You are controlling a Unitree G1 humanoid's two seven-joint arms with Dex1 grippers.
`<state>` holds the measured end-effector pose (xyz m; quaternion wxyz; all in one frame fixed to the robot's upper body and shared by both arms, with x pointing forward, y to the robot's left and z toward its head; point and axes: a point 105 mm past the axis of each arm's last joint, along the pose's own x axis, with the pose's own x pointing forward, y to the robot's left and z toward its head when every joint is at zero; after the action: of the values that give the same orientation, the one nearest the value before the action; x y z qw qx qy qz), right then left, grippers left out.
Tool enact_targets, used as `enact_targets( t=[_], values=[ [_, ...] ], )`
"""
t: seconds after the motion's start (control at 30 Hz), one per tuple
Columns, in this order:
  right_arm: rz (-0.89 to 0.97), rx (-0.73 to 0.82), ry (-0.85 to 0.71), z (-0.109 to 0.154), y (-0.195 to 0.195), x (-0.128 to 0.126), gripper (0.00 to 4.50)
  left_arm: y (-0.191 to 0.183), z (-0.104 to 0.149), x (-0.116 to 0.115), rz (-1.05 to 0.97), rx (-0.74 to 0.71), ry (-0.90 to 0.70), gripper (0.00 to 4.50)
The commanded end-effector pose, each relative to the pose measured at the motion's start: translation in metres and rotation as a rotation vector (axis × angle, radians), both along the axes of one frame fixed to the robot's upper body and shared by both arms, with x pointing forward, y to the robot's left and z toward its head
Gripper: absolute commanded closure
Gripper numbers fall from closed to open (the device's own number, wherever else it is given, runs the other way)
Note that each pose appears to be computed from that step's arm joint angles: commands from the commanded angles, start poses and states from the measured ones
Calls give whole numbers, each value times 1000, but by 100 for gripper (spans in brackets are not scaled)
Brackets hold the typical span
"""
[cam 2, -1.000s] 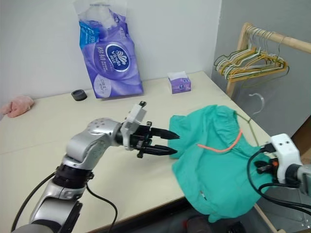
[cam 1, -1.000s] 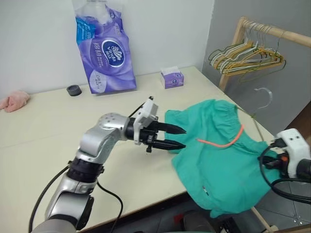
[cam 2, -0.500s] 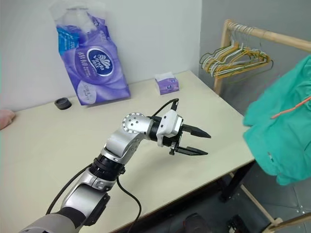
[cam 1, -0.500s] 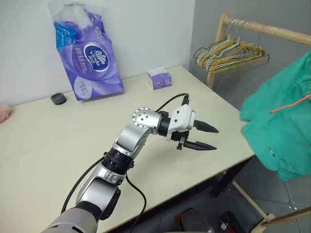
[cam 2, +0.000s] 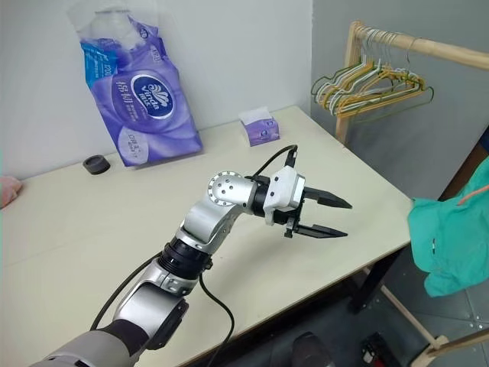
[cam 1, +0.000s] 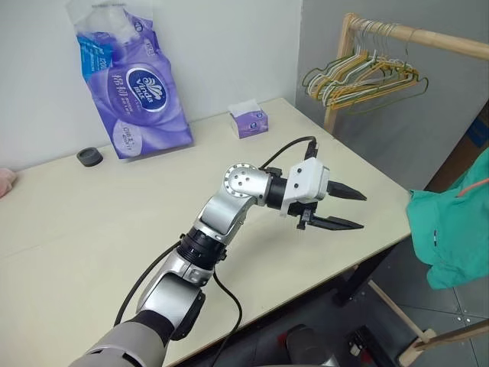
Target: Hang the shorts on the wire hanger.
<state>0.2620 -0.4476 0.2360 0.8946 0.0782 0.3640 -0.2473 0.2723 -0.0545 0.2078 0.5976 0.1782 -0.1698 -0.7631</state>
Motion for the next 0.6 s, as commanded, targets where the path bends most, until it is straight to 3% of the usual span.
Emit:
enact_targets(
  t=[0.03, 0.4, 0.5, 0.6],
  values=[
    [2, -26, -14, 12, -5, -5, 450, -4, 10, -3, -9, -21, -40, 208],
    [8, 3, -101, 22, 2, 9, 450, -19, 26, 1, -8, -70, -44, 208],
    [-20, 25, -164, 33, 5, 11, 376, -23, 29, 3, -3, -82, -48, 205],
    [-51, 35, -230, 47, 8, 12, 271, -24, 30, 4, 0, -88, -51, 205]
  ],
)
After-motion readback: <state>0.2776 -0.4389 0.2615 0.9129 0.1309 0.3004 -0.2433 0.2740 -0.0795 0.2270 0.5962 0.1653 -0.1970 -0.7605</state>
